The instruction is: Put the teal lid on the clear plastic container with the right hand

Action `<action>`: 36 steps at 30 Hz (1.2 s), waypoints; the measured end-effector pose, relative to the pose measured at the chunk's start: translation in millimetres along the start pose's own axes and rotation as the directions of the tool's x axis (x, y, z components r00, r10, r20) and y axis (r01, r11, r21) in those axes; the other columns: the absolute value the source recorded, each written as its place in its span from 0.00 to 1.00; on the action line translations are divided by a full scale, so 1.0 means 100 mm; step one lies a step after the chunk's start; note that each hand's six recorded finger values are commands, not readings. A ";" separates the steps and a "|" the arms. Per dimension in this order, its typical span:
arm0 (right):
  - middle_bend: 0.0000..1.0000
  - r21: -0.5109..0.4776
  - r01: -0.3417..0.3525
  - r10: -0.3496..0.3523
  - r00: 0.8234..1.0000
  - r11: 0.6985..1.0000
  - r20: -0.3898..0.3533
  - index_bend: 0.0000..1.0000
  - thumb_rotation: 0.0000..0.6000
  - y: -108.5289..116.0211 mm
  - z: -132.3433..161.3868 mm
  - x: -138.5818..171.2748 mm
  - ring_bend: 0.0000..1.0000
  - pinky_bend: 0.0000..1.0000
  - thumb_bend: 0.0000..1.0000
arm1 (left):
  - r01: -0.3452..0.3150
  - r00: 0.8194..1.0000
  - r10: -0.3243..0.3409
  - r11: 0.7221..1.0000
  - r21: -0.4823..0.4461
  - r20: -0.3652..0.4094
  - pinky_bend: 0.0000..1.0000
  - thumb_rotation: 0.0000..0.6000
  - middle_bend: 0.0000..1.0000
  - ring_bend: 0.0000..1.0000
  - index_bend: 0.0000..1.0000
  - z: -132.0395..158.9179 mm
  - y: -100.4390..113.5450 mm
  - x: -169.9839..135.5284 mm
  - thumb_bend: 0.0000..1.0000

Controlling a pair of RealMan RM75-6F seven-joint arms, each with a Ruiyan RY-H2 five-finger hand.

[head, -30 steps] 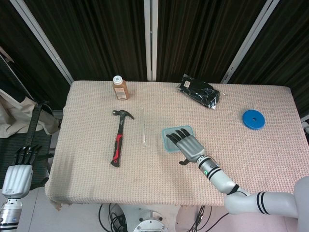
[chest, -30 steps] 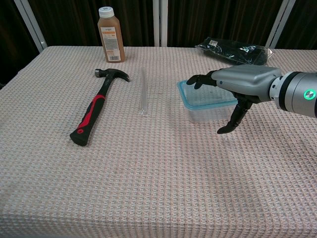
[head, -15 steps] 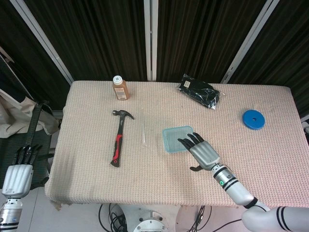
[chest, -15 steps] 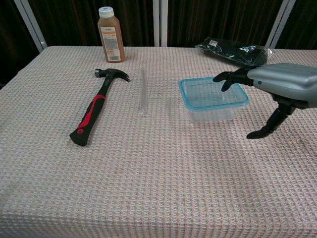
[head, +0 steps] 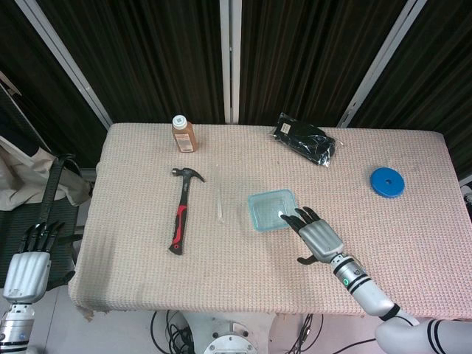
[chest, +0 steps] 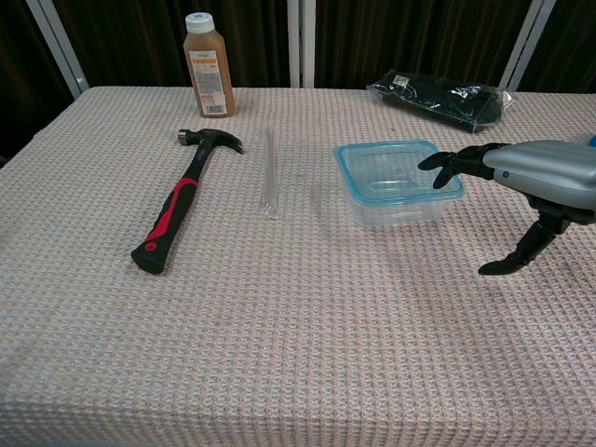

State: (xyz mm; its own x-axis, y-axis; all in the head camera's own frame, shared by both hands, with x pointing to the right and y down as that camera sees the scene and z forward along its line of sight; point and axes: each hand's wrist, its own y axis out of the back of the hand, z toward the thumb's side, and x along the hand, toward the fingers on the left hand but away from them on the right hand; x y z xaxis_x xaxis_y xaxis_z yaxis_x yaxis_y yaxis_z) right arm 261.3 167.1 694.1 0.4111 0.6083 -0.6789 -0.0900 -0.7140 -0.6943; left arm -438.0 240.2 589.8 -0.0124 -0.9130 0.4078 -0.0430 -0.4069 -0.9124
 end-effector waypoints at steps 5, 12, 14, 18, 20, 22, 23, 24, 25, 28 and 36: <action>0.18 -0.010 -0.015 0.015 1.000 1.000 0.001 0.00 1.00 -0.04 -0.01 -0.03 0.00 0.00 0.03 | 0.001 1.000 -0.001 1.000 0.000 0.000 0.00 1.00 0.07 0.00 0.08 0.00 -0.01 0.00 0.00; 0.17 -0.038 0.056 -0.056 0.998 0.998 -0.005 0.00 1.00 0.19 -0.02 0.01 0.00 0.00 0.03 | 0.000 1.000 0.000 1.000 0.001 0.001 0.00 1.00 0.07 0.00 0.08 0.00 0.00 0.01 0.00; 0.16 -0.041 0.077 -0.077 0.997 0.996 -0.002 0.00 1.00 0.29 -0.04 -0.01 0.00 0.00 0.03 | 0.001 1.000 -0.001 1.000 0.002 0.006 0.00 1.00 0.07 0.00 0.08 0.01 0.00 0.02 0.00; 0.15 -0.045 0.078 -0.078 0.997 0.996 0.013 0.00 1.00 0.40 -0.07 -0.11 0.00 0.00 0.03 | 0.003 1.000 -0.003 1.000 0.001 0.007 0.00 1.00 0.07 0.00 0.08 0.02 -0.01 0.02 0.00; 0.15 -0.044 0.069 -0.068 0.997 0.997 0.023 0.00 1.00 0.44 -0.09 -0.19 0.00 0.00 0.03 | 0.005 1.000 -0.005 1.000 0.000 0.001 0.00 1.00 0.07 0.00 0.08 0.01 -0.01 0.01 0.00; 0.15 -0.040 0.052 -0.051 0.998 0.998 0.029 0.00 1.00 0.46 -0.09 -0.29 0.00 0.00 0.03 | 0.007 1.000 -0.007 1.000 0.000 -0.003 0.00 1.00 0.07 0.00 0.08 0.00 -0.01 0.01 0.00; 0.15 -0.039 0.044 -0.043 0.999 0.998 0.030 0.00 1.00 0.46 -0.08 -0.33 0.00 0.00 0.03 | 0.007 1.000 -0.007 1.000 0.000 -0.004 0.00 1.00 0.07 0.00 0.08 0.00 -0.02 0.01 0.00; 0.15 -0.037 0.037 -0.035 0.999 0.999 0.030 0.00 1.00 0.46 -0.07 -0.38 0.00 0.00 0.03 | 0.008 1.000 -0.008 1.000 0.000 -0.004 0.00 1.00 0.07 0.00 0.08 0.00 -0.02 0.01 0.00; 0.15 -0.034 0.030 -0.029 0.999 0.999 0.029 0.00 1.00 0.46 -0.05 -0.44 0.00 0.00 0.03 | 0.009 1.000 -0.009 1.000 0.001 -0.004 0.00 1.00 0.07 0.00 0.08 0.00 -0.02 0.01 0.00; 0.15 -0.023 0.020 -0.020 0.999 1.000 0.029 0.00 1.00 0.45 -0.01 -0.56 0.00 0.00 0.03 | 0.010 1.000 -0.010 1.000 0.002 -0.005 0.00 1.00 0.07 0.00 0.08 -0.01 -0.01 0.02 0.00; 0.15 -0.015 -0.032 0.033 0.999 0.999 0.040 0.00 1.00 0.30 0.02 -0.66 0.00 0.00 0.03 | 0.017 1.000 -0.017 1.000 0.000 -0.007 0.00 1.00 0.07 0.00 0.08 -0.01 -0.04 0.02 0.00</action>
State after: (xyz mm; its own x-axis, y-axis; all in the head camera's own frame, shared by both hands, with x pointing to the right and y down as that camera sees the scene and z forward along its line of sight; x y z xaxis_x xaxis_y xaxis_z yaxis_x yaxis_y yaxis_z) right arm 229.5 106.3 717.6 0.3716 0.5980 -0.7101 -0.0894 -0.7383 -0.6685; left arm -439.2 239.8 594.1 -0.0186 -0.9056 0.4237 -0.0437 -0.4227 -0.9052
